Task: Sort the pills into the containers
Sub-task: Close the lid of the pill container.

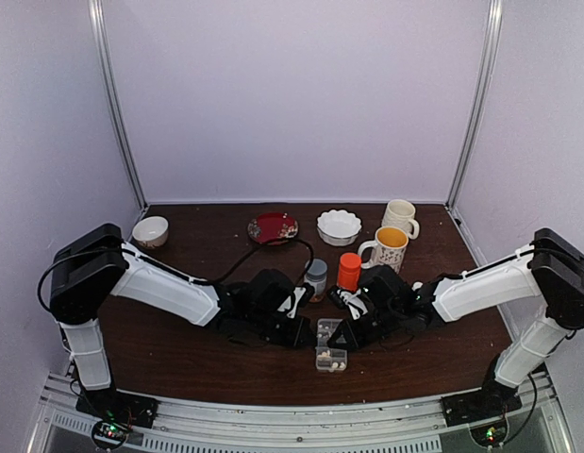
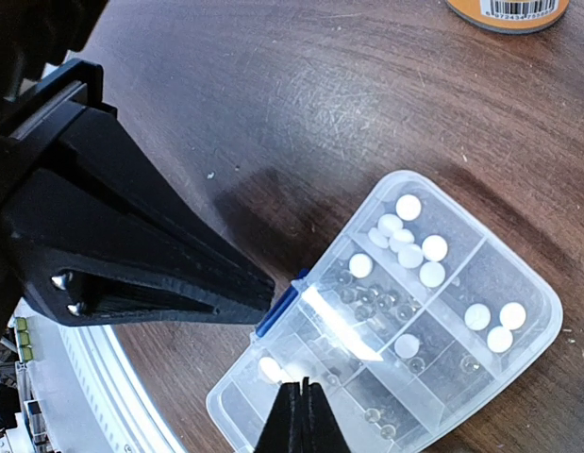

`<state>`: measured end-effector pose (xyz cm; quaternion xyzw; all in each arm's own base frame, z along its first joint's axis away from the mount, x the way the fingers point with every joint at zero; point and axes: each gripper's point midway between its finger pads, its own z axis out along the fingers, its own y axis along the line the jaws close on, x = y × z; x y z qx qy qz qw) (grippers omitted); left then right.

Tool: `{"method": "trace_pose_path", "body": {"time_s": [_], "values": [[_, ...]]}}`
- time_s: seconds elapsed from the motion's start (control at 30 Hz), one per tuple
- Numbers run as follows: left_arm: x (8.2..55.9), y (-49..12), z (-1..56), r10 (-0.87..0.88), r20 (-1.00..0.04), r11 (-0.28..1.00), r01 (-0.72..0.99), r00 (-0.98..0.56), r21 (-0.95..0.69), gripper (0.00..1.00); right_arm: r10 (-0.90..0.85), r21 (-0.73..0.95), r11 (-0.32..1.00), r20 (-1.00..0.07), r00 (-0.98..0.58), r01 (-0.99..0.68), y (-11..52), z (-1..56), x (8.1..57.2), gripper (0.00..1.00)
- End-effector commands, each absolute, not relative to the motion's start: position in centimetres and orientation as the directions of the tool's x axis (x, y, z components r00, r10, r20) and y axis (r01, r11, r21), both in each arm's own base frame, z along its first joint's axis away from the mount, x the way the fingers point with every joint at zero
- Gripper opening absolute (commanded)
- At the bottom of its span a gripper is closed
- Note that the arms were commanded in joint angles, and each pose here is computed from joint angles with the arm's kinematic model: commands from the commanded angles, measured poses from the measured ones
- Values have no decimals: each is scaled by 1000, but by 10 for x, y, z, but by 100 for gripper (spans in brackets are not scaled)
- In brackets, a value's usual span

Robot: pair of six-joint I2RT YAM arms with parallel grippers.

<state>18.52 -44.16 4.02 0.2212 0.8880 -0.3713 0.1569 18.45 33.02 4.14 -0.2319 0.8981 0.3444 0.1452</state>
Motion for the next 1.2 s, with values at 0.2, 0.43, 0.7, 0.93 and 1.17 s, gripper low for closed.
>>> {"method": "trace_pose_path", "body": {"time_s": [0.2,0.43,0.7,0.93,1.17], "values": [[187,-440,45,258,-450,632,501,-855,-591,0,-321,489,710,-415,-851,-507,310,46,181,0],[187,-441,45,259,-451,630,503,-854,-592,0,-305,449,735,-450,-839,-508,299,60,186,11],[187,-440,45,258,-451,630,503,-854,-592,0,-332,394,776,-410,-850,-493,294,35,190,43],[190,-434,50,243,-466,646,500,-851,-576,0,-352,363,791,-389,-851,-493,292,22,192,41],[190,-435,48,246,-461,647,499,-853,-577,0,-376,328,805,-363,-853,-494,289,10,193,36]]}}
